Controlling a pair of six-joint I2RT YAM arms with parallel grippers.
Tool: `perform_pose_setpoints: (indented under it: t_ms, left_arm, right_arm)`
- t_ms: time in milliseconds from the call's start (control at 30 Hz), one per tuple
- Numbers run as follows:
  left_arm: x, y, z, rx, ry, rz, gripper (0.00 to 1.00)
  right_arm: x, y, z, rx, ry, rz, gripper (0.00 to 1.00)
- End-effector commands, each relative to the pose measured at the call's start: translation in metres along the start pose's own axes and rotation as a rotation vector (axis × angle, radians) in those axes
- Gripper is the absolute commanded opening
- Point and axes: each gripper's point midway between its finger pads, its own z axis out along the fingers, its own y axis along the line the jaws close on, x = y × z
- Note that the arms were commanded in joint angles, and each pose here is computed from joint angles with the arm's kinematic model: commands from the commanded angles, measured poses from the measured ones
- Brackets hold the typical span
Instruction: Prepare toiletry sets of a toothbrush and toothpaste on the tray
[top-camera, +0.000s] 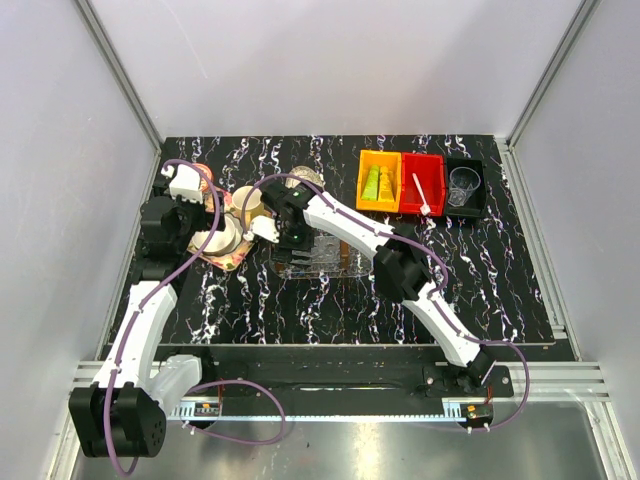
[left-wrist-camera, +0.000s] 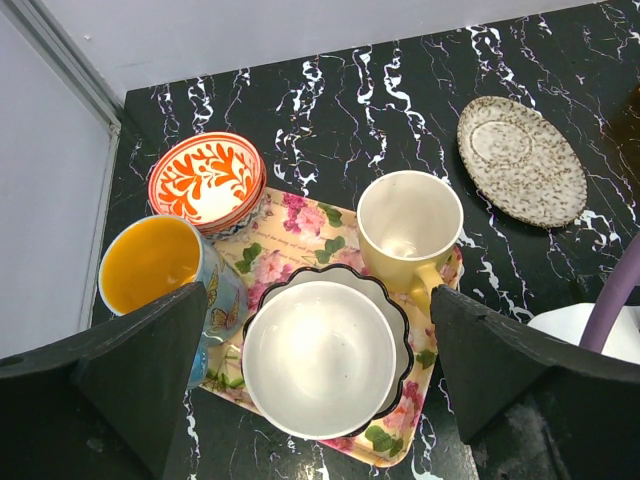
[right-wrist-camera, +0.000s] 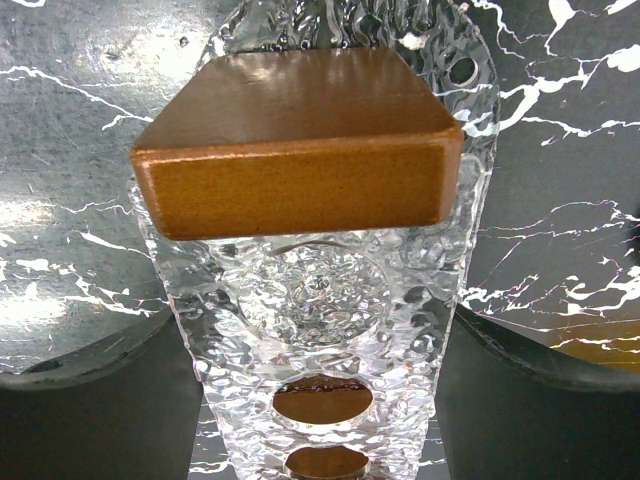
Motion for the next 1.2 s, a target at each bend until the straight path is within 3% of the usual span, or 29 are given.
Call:
perform_pose_setpoints:
  t_ms: [0,533,633,667,800,1167]
  left_arm:
    - [-0.026,0.008,0.001,-0.031,-0.081,0.018,0.99]
    - [-0.025,0.007,0.001,-0.026,-0.077,0.016,0.99]
    - [-0.025,0.007,0.001,-0.027,-0.075,0.019,0.99]
    - [-0.025,0.007,0.001,-0.027,-0.075,0.019,0.99]
    - [-0.026,0.008,0.001,-0.030,-0.075,0.019,0.99]
    - [-0.025,0.009,0.000,-0.033,-0.073,0.023,0.99]
  right_arm:
    - [-0.008,0.000,0.000,0.026,-0.009,0.004,0.63]
    - [-0.009,-0.005,-0.005,0.057,-0.017,0.020,0.73]
    - [-0.009,-0.004,-0.005,0.059,-0.017,0.018,0.78]
    - [-0.007,-0.004,-0.005,0.057,-0.015,0.019,0.87]
    - [-0.009,-0.004,-0.008,0.063,-0.021,0.016,1.00]
    - [-0.016,-0.008,-0.025,0.099,-0.056,0.027,1.00]
